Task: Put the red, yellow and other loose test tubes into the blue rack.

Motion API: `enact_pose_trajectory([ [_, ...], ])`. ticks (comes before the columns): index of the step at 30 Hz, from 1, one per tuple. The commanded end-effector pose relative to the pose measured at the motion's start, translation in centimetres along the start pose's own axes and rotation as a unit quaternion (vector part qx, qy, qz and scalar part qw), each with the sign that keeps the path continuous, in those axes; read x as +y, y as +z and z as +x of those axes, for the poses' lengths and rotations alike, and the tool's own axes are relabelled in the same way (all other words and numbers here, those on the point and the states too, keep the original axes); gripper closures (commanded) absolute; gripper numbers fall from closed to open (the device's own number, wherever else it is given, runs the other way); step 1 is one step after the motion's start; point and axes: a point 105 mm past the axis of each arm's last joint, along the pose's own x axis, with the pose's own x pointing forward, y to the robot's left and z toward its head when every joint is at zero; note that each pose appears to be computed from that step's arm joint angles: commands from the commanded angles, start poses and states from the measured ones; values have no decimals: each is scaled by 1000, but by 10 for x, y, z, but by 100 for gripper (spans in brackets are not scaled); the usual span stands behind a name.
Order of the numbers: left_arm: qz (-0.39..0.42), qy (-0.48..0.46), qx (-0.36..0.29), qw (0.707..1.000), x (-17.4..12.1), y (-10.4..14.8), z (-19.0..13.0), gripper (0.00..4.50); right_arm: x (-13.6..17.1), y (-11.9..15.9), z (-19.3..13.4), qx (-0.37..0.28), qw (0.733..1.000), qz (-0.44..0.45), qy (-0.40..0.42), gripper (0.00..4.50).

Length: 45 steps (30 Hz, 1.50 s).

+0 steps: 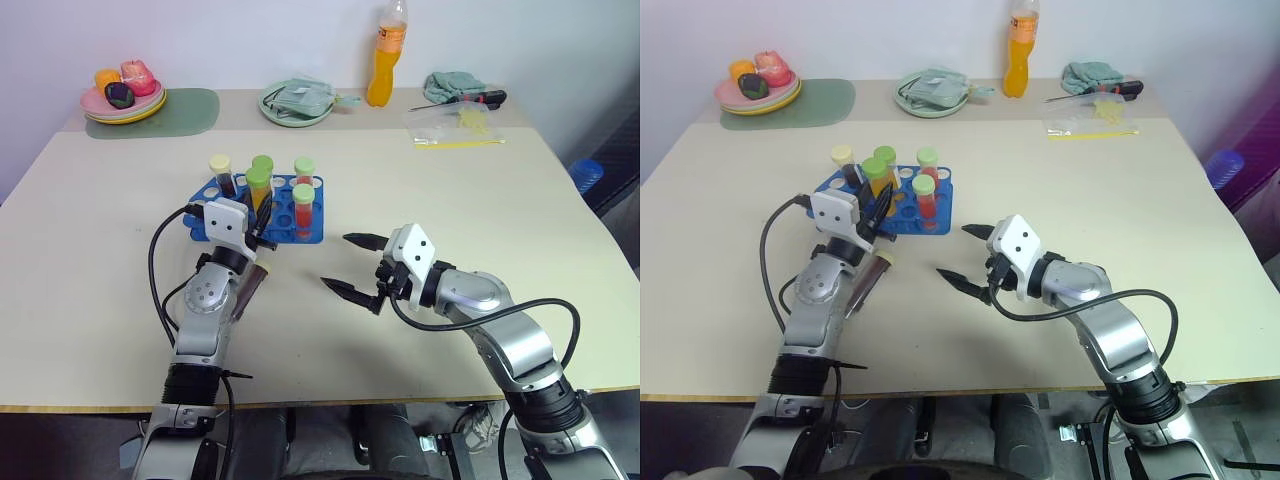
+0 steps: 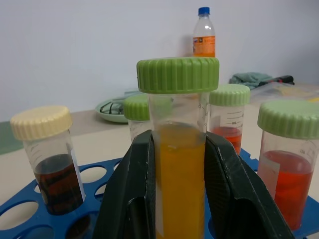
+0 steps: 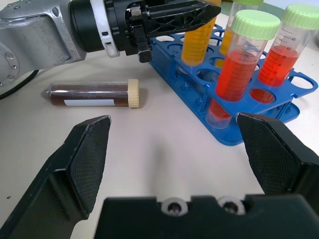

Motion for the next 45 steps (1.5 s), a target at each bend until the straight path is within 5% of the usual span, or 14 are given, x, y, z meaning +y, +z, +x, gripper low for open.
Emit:
enact_pose_trajectory([
  [1,6,-2,-21,1000,-2,9,2,268,3,14,-1,-24,1000,-17,3,0],
  [6,9,12,-24,1000,13,22,-5,25,3,15,-1,-23,1000,-20,4,0],
  [12,-3,7,-3,1000,42,71,-24,25,-3,13,-8,-16,999,-27,-3,0],
  [17,-27,-144,220,964,21,81,-64,11,-9,10,-11,-7,999,-33,3,0],
  [20,42,-178,370,911,19,68,-86,11,-12,11,-7,-8,999,-38,14,0],
  [25,70,-177,496,847,21,47,-87,11,-11,13,1,-14,998,-47,38,0],
  [33,30,-232,594,770,-6,20,-75,11,-4,12,6,-17,997,-54,53,0],
  [45,37,-161,663,730,-3,-10,-75,11,2,9,2,-15,998,-49,36,0],
])
